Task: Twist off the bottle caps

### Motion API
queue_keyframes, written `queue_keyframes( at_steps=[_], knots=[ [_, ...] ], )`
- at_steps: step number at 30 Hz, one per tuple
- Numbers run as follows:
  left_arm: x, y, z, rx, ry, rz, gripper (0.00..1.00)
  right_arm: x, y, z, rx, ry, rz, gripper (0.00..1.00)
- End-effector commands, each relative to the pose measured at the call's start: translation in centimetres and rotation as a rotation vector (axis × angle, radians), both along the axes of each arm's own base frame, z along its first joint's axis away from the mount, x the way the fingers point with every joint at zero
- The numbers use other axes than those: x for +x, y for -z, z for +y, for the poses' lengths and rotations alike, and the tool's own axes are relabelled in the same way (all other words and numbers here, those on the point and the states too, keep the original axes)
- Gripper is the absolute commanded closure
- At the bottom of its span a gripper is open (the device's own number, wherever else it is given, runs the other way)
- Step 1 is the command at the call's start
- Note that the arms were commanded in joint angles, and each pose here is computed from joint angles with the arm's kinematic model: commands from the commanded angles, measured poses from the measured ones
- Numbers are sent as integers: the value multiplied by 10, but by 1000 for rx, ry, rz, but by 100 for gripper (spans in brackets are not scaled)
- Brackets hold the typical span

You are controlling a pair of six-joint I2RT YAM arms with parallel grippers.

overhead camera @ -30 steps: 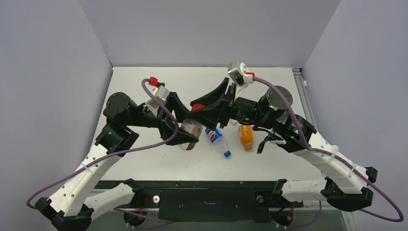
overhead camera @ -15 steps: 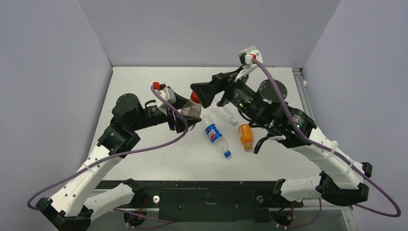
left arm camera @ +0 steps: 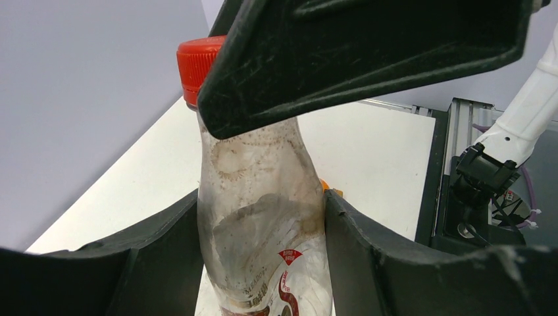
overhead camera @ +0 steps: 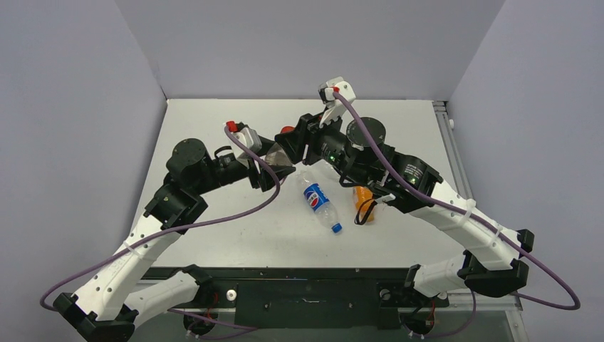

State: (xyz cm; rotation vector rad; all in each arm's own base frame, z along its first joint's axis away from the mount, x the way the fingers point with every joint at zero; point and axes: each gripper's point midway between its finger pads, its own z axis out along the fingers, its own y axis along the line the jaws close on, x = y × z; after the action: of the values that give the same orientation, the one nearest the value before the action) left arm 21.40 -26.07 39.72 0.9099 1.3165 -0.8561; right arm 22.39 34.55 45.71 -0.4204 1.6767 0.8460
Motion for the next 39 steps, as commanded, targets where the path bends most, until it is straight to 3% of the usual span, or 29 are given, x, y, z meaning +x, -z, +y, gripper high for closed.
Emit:
queue_keyframes(
  at_steps=[1,4,8,11,20,23,31,34,37,39],
  knots=[
    [-5,-17,5,-31,-8,-39,100,-9,-33,-4,89,-22,-42,67],
    [-6,-16,4,-33,0,-35,100,-12,-35,-4,97,-41,-52,72],
    [-8,-16,2,-41,13,-23,100,-12,-38,-3,107,-47,-57,64],
    [-9,-17,2,-47,16,-23,100,-12,-40,0,122,-48,-54,65],
    [-14,-19,0,-70,40,18,100,-19,-44,7,146,-107,-61,100],
    [-26,-26,-3,-96,98,48,100,-44,-49,13,144,-257,-120,100],
    [-108,-57,-14,-147,551,243,100,-123,-77,4,209,-663,-266,100],
    [-125,-60,-12,-135,640,296,100,-144,-79,2,217,-774,-275,100],
    [-129,-59,-11,-123,665,305,100,-150,-74,1,202,-806,-263,100],
    [-128,-58,-12,-121,660,298,100,-143,-69,0,174,-768,-252,91]
  ],
)
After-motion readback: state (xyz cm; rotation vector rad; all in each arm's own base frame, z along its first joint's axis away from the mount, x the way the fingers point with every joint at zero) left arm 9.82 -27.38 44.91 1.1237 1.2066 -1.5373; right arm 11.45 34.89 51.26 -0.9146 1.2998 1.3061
